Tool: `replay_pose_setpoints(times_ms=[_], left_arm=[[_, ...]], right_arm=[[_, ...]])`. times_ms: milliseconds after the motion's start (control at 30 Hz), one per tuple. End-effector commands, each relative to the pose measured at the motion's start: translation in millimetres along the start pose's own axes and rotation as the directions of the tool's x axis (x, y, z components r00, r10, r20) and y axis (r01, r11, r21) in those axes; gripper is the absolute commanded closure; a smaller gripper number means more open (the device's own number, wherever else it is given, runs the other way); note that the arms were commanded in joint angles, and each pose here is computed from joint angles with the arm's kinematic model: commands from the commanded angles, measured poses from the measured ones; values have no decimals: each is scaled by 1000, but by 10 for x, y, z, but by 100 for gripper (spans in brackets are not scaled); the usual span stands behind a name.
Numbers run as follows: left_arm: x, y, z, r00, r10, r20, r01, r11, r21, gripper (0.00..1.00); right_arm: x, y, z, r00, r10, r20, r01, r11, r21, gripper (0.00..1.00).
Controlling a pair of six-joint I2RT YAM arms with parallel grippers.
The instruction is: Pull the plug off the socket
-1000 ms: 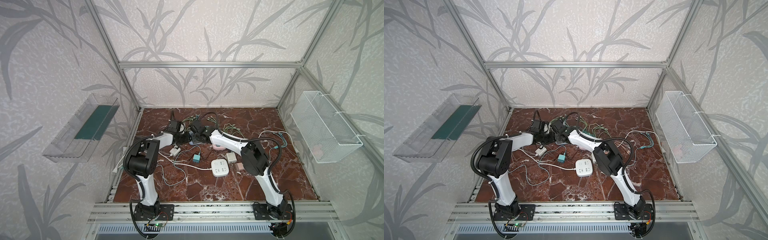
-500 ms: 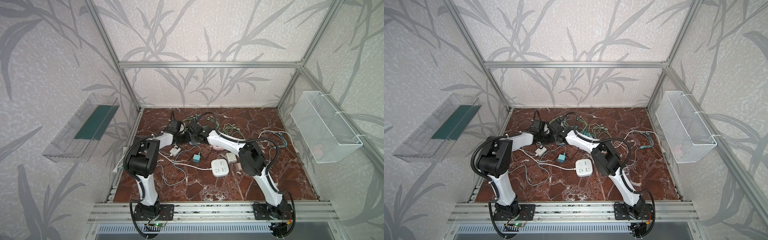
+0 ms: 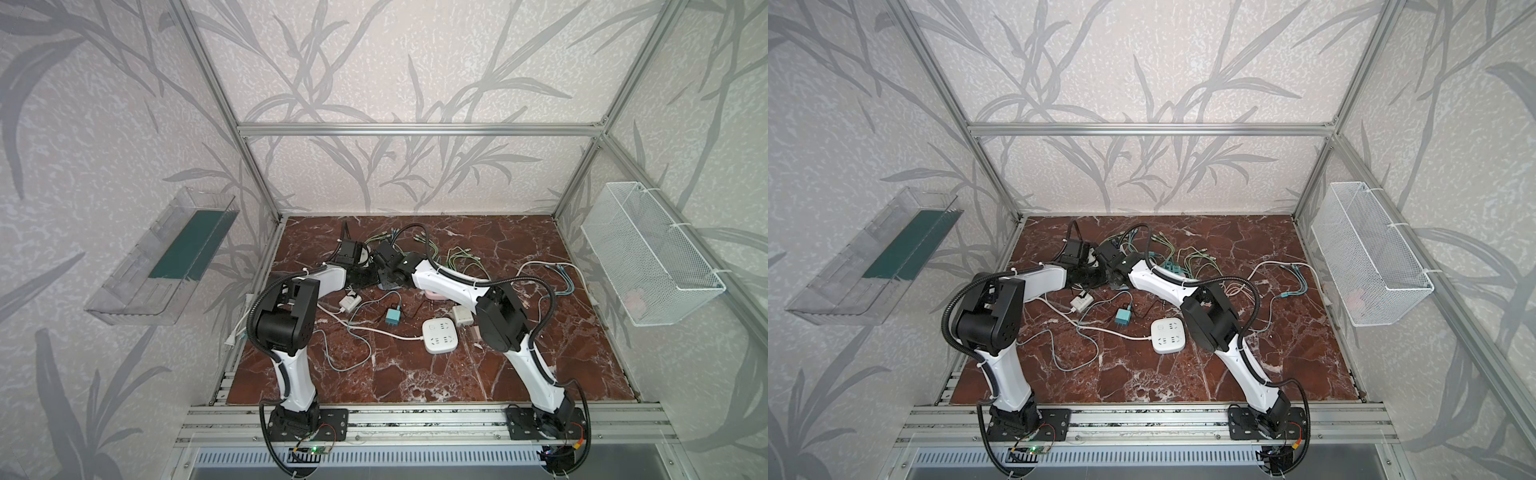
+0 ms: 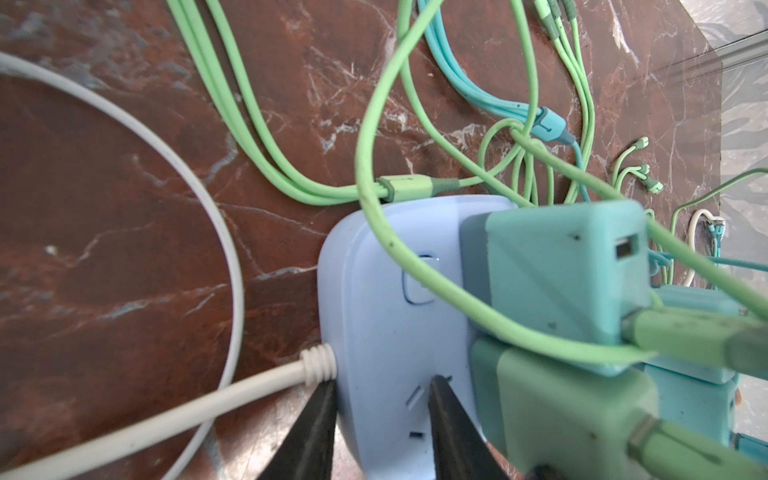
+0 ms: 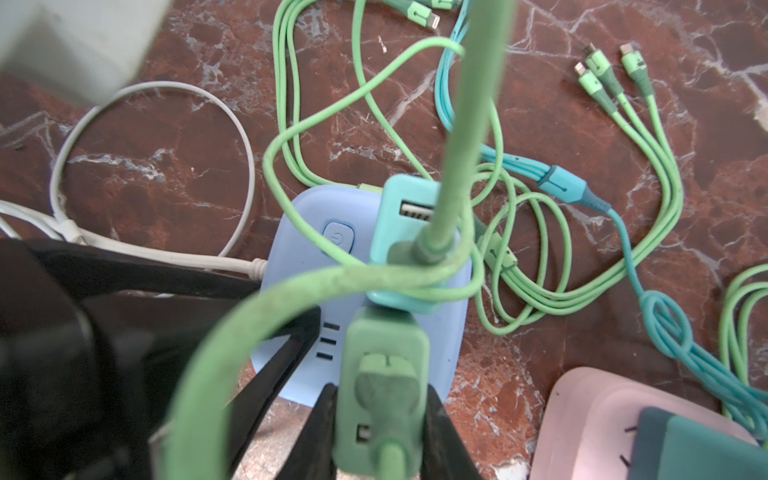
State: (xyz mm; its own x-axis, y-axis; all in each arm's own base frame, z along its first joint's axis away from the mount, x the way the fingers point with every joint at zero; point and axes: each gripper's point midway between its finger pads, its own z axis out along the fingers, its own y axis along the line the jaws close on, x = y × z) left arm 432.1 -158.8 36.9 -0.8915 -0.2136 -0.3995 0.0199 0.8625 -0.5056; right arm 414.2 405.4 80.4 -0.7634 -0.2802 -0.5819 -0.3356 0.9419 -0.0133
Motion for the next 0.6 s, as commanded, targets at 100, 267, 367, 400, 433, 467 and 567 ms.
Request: replay_pose_setpoints(times_ms=[100, 267, 367, 400, 433, 467, 567], left_arm=[[535, 555, 243, 987, -54, -154, 23, 981, -195, 62], [537, 562, 260, 986, -58, -156, 27, 980, -195, 62], [546, 573, 258, 986, -59, -158, 27, 980, -198, 62], [546, 574, 257, 986, -59, -157, 27, 980, -199, 62], [553, 580, 260, 985, -60, -160, 27, 979, -201, 62], [555, 582, 259, 985, -60, -161, 27, 979, -201, 62], [563, 598, 260, 985, -62, -162, 28, 978, -206, 62]], right_arm=[[-137, 238, -405, 1000, 17, 17, -14, 987, -163, 87], [-54, 307, -344, 1000, 11, -3, -11, 985, -171, 87], [12, 349, -307, 1000, 2, -16, -5, 986, -169, 87], [17, 358, -311, 1000, 0, -16, -3, 986, -169, 87], [7, 351, -323, 1000, -2, -10, 1, 987, -162, 87], [-17, 327, -340, 1000, -3, -2, 3, 988, -154, 87], [-117, 221, -428, 1000, 5, 23, -2, 991, -137, 87]])
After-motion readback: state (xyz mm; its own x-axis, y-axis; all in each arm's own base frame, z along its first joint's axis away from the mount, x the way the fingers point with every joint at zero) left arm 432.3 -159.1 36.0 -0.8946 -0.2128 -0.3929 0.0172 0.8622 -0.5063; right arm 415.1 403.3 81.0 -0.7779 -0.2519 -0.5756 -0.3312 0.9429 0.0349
